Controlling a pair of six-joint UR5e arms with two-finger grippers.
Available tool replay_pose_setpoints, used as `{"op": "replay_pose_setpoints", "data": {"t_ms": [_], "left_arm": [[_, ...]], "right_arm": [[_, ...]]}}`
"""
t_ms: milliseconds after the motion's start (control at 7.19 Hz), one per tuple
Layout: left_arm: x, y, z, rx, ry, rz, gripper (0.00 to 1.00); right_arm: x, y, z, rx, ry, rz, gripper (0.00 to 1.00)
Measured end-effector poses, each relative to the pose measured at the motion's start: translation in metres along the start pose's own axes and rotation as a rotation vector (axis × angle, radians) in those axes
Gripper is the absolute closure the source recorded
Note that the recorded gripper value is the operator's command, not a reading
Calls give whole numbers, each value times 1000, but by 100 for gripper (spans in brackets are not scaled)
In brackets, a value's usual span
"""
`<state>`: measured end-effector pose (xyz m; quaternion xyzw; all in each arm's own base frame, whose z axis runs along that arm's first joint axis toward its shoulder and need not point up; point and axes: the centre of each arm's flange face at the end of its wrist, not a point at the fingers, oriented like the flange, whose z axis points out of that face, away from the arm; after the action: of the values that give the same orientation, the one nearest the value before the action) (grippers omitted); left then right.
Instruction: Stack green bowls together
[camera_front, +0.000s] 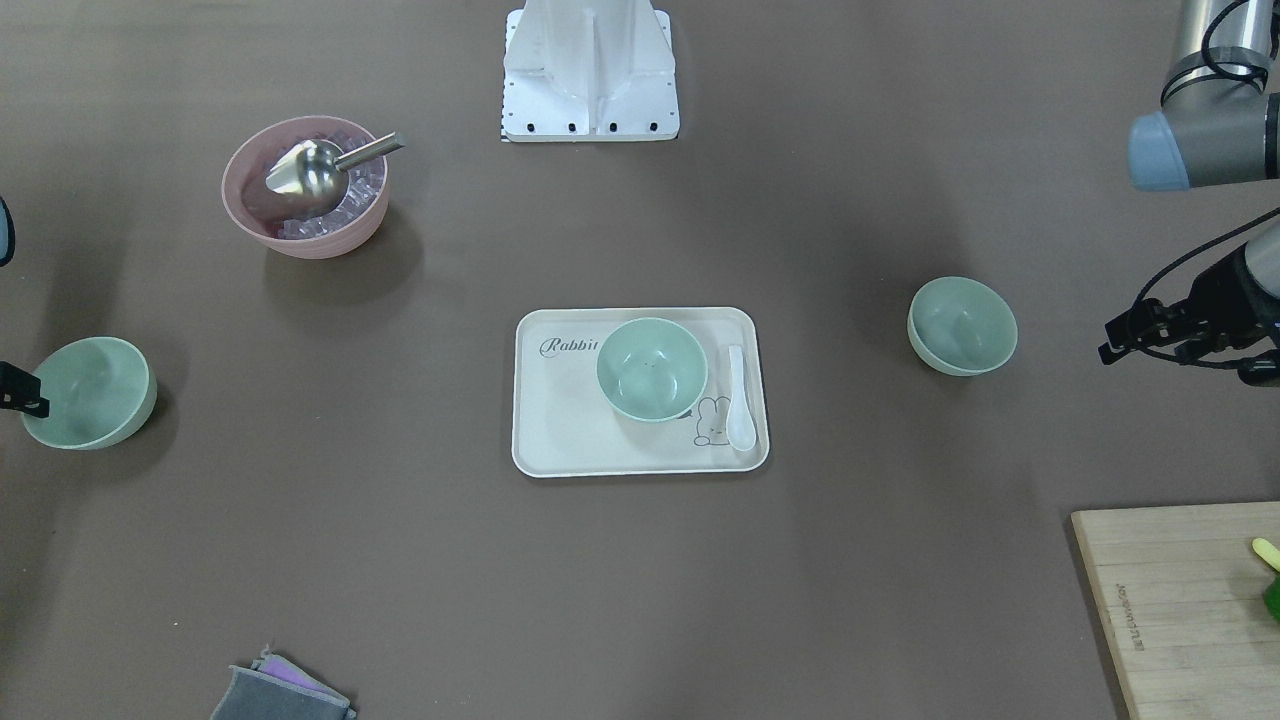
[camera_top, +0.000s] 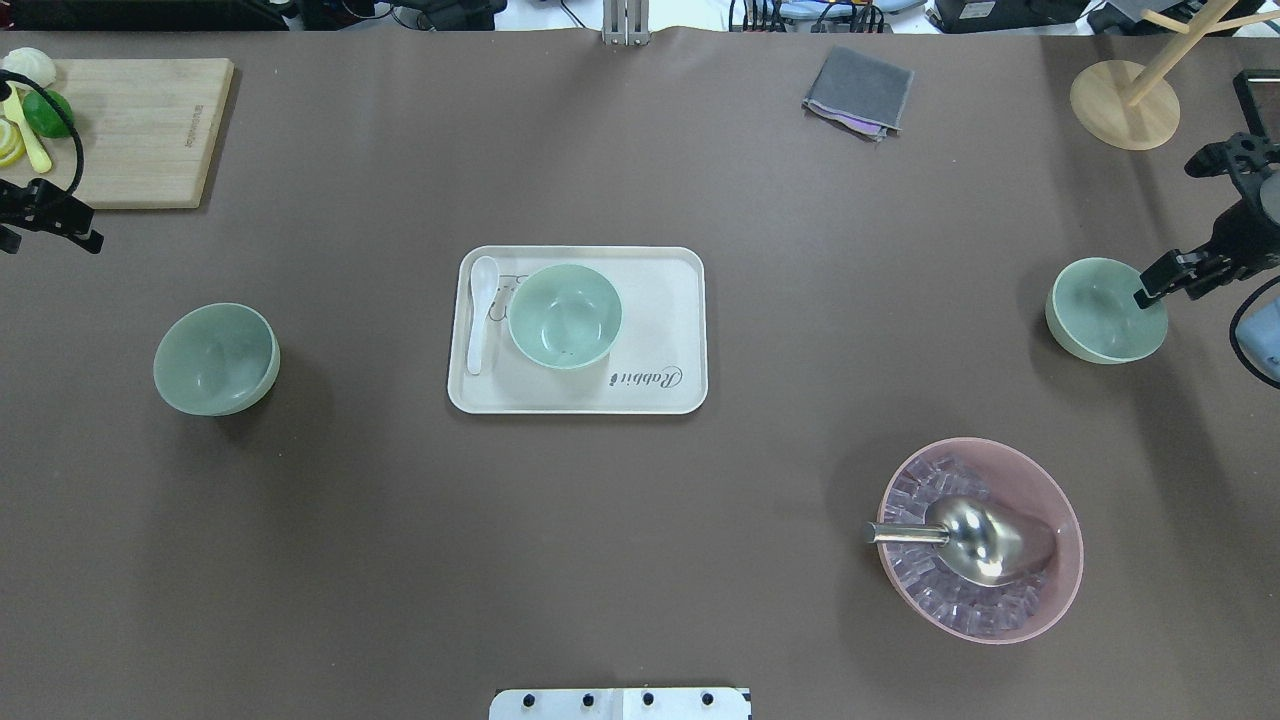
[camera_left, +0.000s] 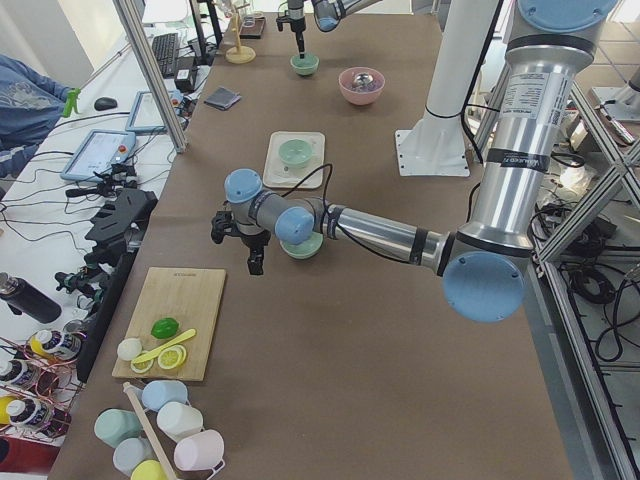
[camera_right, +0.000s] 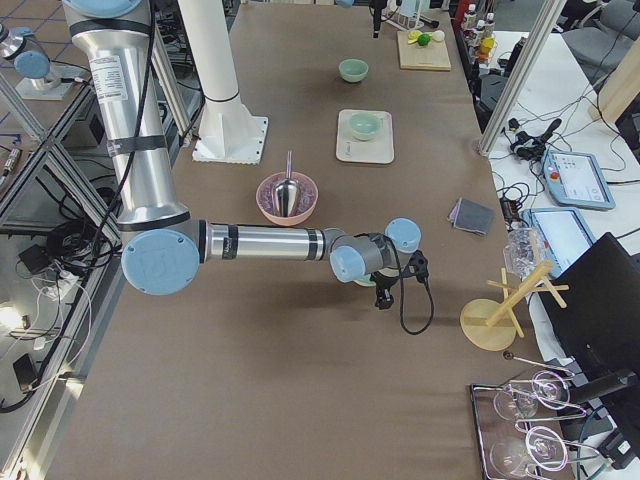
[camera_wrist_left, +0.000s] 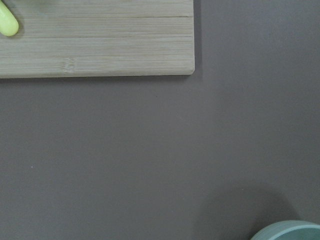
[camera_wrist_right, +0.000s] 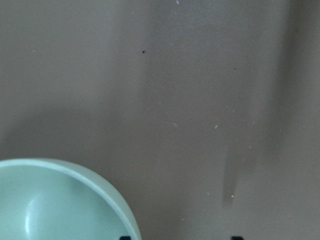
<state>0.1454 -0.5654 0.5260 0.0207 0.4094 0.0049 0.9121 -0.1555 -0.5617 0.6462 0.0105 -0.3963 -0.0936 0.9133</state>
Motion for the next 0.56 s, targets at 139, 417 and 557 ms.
{"op": "replay_pose_setpoints", "data": {"t_ms": [139, 417, 557], "left_arm": [[0, 0, 0, 0, 0, 1, 3], [1, -1, 0, 1, -1, 2, 3], [3, -2, 0, 4, -4, 0, 3]], "right_arm": [[-4, -3, 1, 0, -4, 0, 100], [-21, -10, -1, 3, -22, 4, 100], [-34, -18, -8, 9, -49, 17, 100]]}}
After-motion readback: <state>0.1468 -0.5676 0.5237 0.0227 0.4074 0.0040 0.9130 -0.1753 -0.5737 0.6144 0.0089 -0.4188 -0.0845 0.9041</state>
